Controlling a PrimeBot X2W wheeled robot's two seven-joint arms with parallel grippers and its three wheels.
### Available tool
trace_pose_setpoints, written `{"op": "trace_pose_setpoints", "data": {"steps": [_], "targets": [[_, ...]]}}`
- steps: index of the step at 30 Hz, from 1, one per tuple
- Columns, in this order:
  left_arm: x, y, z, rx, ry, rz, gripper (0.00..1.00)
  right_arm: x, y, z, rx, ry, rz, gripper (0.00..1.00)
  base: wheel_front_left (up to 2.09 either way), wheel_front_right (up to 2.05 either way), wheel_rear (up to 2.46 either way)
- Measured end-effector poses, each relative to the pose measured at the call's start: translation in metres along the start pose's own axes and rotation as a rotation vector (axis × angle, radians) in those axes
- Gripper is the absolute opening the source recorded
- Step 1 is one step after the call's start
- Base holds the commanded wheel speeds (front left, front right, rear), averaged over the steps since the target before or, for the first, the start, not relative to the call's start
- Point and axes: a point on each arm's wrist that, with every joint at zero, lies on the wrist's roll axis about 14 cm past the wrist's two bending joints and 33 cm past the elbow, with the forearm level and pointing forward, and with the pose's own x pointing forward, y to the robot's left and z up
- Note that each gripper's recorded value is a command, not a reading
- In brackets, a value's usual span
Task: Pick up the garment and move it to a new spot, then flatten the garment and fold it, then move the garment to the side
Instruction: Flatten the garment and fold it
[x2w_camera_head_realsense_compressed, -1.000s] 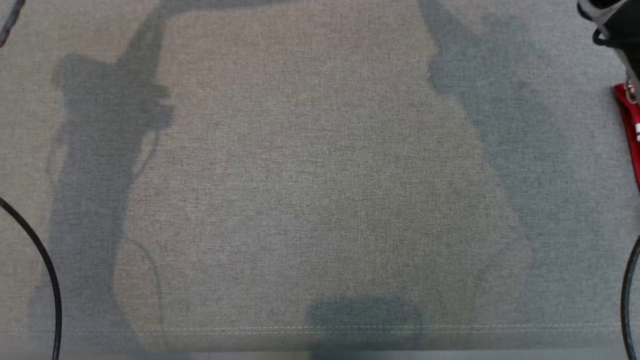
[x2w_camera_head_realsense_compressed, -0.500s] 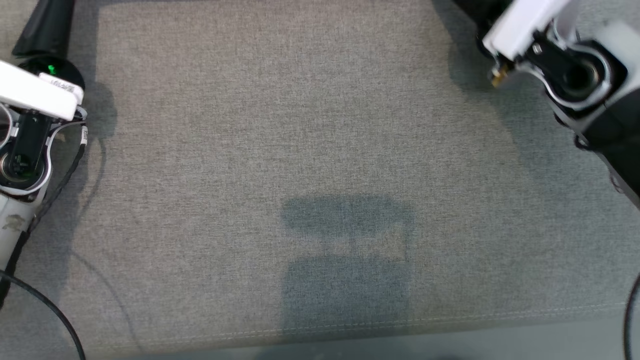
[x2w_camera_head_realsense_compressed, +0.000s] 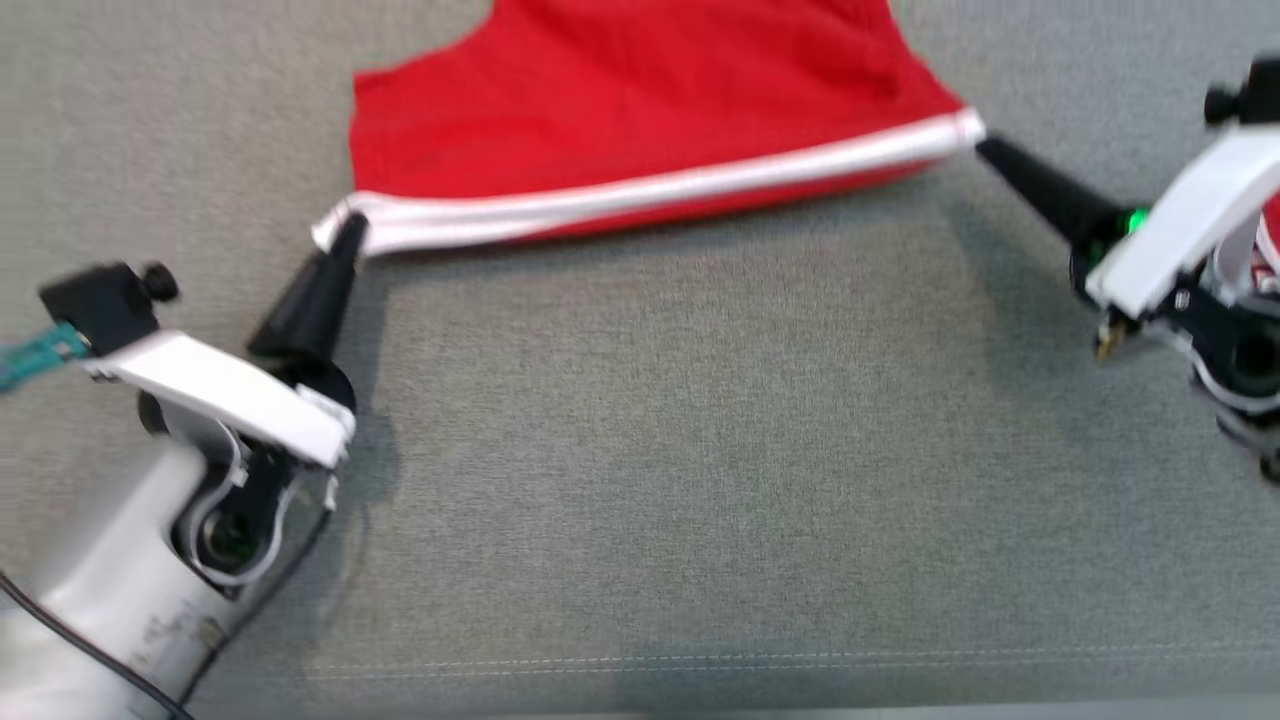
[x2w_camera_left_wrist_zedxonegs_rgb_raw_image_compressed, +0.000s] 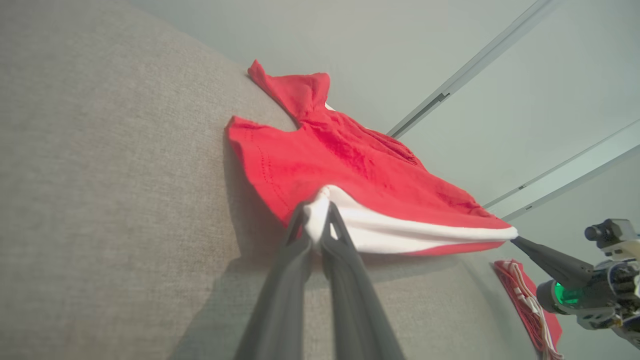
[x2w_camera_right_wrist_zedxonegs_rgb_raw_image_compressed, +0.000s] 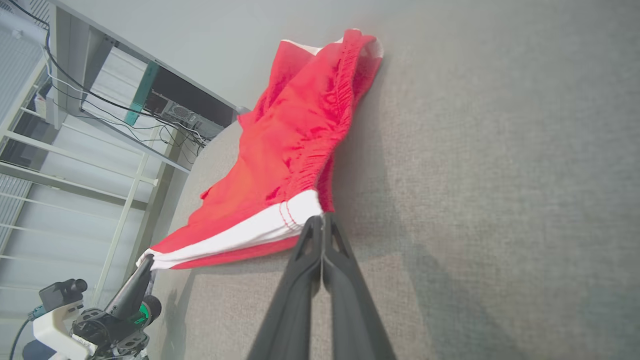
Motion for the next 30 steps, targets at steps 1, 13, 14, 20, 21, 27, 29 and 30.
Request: {"op": "trace_pose_setpoints", "data": {"steps": [1,13,14,20,21,27,29,30], "targets": [[-0.006,-0.002,-0.002,0.006,0.000,0.003,0.00,-0.006,-0.001,-0.006,-0.005,0.008,-0.006,0.00,0.00,0.00,0.00],[-0.083,-0.022,-0.035,0.130,0.007,0.038,0.00,-0.070,0.007,-0.071,0.038,-0.019,-0.043,0.00,0.00,0.00,0.00],[-0.087,-0.023,-0.036,0.131,0.000,0.042,0.00,-0.074,0.008,-0.075,0.036,-0.017,-0.045,0.00,0.00,0.00,0.00],[-0.110,-0.027,-0.046,0.146,-0.012,0.060,0.00,-0.097,0.009,-0.099,0.049,-0.009,-0.062,0.00,0.00,0.00,0.00],[-0.113,-0.028,-0.048,0.144,-0.013,0.062,0.00,-0.101,0.008,-0.103,0.051,-0.011,-0.065,0.00,0.00,0.00,0.00],[-0.123,-0.030,-0.058,0.145,-0.016,0.070,0.00,-0.114,0.002,-0.115,0.043,-0.028,-0.091,0.10,0.00,0.00,0.00],[-0.125,-0.028,-0.057,0.146,-0.024,0.076,0.83,-0.116,-0.004,-0.115,0.007,-0.036,-0.108,1.00,0.00,0.00,0.00],[-0.125,-0.026,-0.055,0.152,-0.029,0.084,1.00,-0.117,-0.007,-0.113,-0.008,-0.047,-0.118,1.00,0.00,0.00,0.00]]}}
